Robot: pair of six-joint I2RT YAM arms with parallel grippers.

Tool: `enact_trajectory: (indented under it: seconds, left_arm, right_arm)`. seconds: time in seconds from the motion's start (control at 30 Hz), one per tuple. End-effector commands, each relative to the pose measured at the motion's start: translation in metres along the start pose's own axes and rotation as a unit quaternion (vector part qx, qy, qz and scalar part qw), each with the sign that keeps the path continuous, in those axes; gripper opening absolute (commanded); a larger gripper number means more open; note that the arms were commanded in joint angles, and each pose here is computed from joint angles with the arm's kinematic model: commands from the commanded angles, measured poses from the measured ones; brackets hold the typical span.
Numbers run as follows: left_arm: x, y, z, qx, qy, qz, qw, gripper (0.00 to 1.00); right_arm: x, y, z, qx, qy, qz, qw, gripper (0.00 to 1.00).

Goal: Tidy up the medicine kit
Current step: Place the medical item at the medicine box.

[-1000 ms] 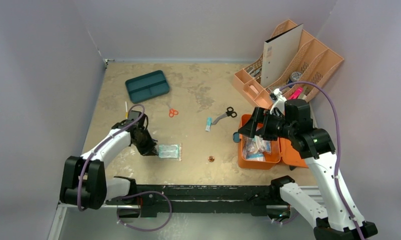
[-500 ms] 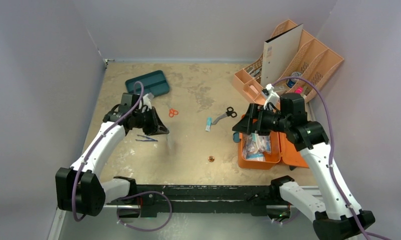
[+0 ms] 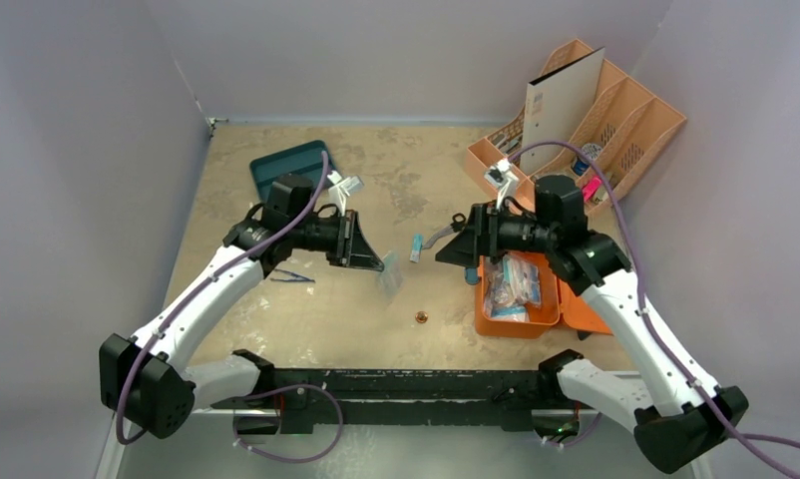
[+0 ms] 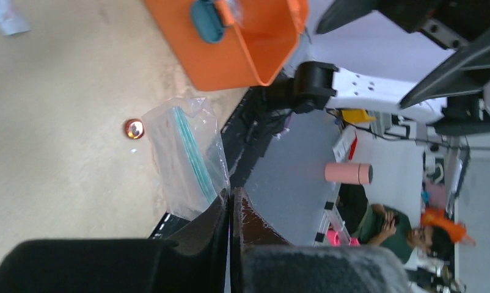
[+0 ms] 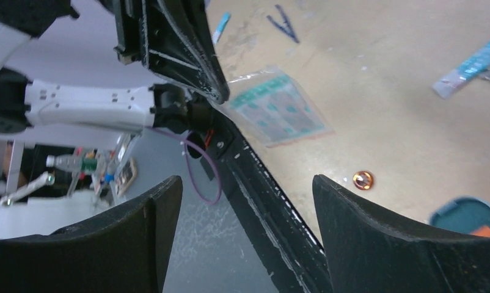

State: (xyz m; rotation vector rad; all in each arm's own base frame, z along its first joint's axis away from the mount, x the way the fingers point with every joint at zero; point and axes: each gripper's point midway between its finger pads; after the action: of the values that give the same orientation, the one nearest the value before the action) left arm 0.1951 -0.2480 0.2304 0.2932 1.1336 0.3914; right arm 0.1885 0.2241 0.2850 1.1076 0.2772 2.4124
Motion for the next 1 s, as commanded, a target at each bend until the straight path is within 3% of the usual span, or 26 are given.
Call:
enact_trajectory:
  seconds: [0.0, 0.17, 0.33, 0.97]
  left_arm:
    - [-0.051, 0.006, 0.009, -0.001, -0.074, -0.096, 0.993, 0.0]
    - [-0.08, 0.016, 0.01, 0.001, -0.095, -0.156, 0.983, 0.0]
    - [-0.101, 0.026, 0.013, -0.006, -0.108, -0.18, 0.978, 0.0]
    - [-0.155, 0.051, 0.02, -0.02, -0.151, -0.257, 0.954, 0.0]
  right_arm:
    - [0.033, -0.015, 0.001, -0.001, 0.065, 0.09, 0.994, 0.79]
    - [0.039, -0.021, 0.002, -0.015, 0.085, 0.123, 0.989, 0.79]
    - [0.036, -0.027, 0.004, -0.02, 0.111, 0.134, 0.985, 0.85]
    - [0.072, -0.032, 0.031, -0.045, 0.163, 0.226, 0.959, 0.86]
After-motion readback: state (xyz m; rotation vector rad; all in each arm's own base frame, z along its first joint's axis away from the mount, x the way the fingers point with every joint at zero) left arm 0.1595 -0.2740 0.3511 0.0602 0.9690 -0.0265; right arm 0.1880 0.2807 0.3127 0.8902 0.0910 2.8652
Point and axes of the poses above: each gripper's point midway between its finger pads, its own y axis back along the fingers, its own x axis along the line the jaws close on, z = x × y, and after that the axes turned 3 degrees about y, right-handed
